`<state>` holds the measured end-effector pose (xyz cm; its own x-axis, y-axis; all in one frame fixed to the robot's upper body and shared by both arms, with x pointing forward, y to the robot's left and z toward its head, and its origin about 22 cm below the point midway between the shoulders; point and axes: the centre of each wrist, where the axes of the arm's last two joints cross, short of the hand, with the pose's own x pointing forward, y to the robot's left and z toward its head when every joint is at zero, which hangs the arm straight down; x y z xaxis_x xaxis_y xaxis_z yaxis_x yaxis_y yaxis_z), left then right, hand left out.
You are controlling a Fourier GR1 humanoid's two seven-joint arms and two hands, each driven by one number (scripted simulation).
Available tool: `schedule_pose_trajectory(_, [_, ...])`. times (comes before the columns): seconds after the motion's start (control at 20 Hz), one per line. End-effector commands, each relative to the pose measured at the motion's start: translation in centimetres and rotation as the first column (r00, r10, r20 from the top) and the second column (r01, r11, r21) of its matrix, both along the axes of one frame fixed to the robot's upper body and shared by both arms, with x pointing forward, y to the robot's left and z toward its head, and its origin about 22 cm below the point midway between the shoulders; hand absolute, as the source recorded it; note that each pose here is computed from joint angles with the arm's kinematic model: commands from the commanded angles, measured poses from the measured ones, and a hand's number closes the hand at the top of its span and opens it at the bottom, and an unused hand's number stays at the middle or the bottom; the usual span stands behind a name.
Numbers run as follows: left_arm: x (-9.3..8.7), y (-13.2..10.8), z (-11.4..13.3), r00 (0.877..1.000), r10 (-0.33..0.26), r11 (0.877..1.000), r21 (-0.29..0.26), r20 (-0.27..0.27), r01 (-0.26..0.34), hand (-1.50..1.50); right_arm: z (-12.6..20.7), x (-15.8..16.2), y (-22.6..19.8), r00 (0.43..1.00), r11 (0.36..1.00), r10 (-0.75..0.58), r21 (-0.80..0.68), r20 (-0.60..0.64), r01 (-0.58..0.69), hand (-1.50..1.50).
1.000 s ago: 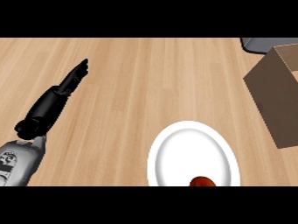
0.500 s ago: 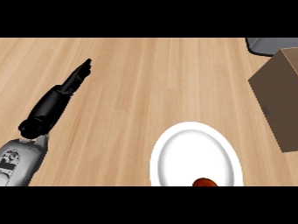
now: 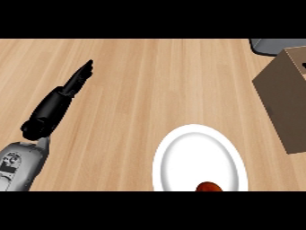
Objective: Pick the lemon from the plate and place it in the cardboard box
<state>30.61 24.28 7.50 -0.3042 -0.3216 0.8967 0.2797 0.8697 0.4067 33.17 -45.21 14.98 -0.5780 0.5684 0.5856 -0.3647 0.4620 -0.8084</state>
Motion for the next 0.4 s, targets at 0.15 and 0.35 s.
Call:
schedule_pose_trajectory(0.15, [0.0, -0.1, 0.0, 1.000, -0.002, 1.000, -0.001, 0.009, 0.002, 0.00, -0.9, 0.5, -2.3, 0.967, 0.890, 0.083, 0.454, -0.241, 0.037, -1.50])
schedule_pose_trajectory(0.35, [0.1, -0.8, -0.2, 1.000, -0.025, 1.000, -0.013, 0.001, 0.025, 0.00, 1.1, 1.2, -3.5, 0.957, 0.844, 0.050, 0.524, -0.286, 0.112, -1.50])
